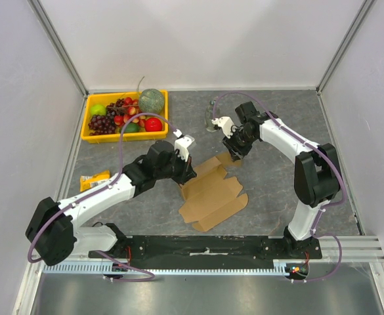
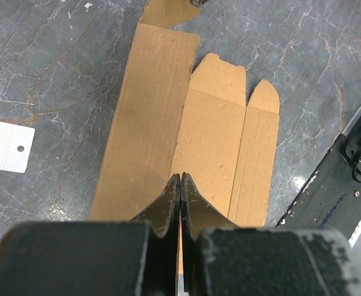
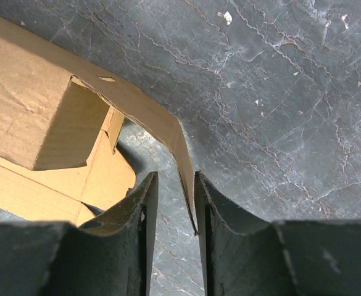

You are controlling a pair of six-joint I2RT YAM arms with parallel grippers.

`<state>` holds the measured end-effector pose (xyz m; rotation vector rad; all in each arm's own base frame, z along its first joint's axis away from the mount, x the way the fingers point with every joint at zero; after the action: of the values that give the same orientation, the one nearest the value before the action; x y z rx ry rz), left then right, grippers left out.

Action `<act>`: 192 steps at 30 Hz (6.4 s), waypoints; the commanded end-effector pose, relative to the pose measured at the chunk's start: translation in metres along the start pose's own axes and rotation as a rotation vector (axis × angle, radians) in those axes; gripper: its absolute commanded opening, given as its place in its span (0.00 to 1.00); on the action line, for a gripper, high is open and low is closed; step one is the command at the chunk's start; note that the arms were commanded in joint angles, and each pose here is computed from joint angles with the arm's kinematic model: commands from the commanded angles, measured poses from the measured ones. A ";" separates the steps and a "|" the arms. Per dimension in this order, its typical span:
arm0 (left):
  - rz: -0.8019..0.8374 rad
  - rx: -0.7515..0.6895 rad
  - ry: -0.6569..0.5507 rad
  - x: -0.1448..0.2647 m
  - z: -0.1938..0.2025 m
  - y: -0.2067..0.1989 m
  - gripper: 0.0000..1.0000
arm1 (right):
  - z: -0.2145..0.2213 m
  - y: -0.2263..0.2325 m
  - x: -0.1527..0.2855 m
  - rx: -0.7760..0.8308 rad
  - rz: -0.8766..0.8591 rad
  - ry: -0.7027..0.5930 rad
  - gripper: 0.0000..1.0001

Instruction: Fold the paper box

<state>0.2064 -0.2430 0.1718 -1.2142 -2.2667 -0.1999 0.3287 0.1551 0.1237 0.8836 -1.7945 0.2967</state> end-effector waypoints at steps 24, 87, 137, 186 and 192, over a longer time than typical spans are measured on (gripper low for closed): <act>0.015 -0.023 0.031 -0.014 0.011 0.004 0.02 | -0.005 0.035 0.014 -0.146 -0.045 -0.072 0.00; -0.408 0.179 0.037 0.002 0.008 0.107 0.02 | -0.004 0.045 0.019 -0.209 0.171 -0.180 0.00; -0.124 0.286 -0.022 0.003 0.054 0.054 0.02 | -0.021 0.085 -0.013 -0.303 0.142 -0.232 0.00; -0.013 -0.019 -0.160 -0.001 0.007 -0.002 0.02 | 0.003 0.115 -0.017 -0.237 0.170 -0.472 0.00; -0.014 -0.024 -0.150 -0.002 0.010 -0.003 0.02 | 0.005 0.117 -0.021 -0.238 0.148 -0.455 0.00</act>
<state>0.1920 -0.2369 0.1470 -1.2351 -2.3396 -0.1027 0.2479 0.2356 0.1233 0.6472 -2.2549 0.0095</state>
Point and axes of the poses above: each gripper's point midway between its finger pads, its own x axis back along the fingers, its own y axis along the line the jaws close on, z = x × y, the point moved 5 cm from there along x, back along the fingers, and after that the axes turned 13 degrees about -x, right-handed, at the moved point
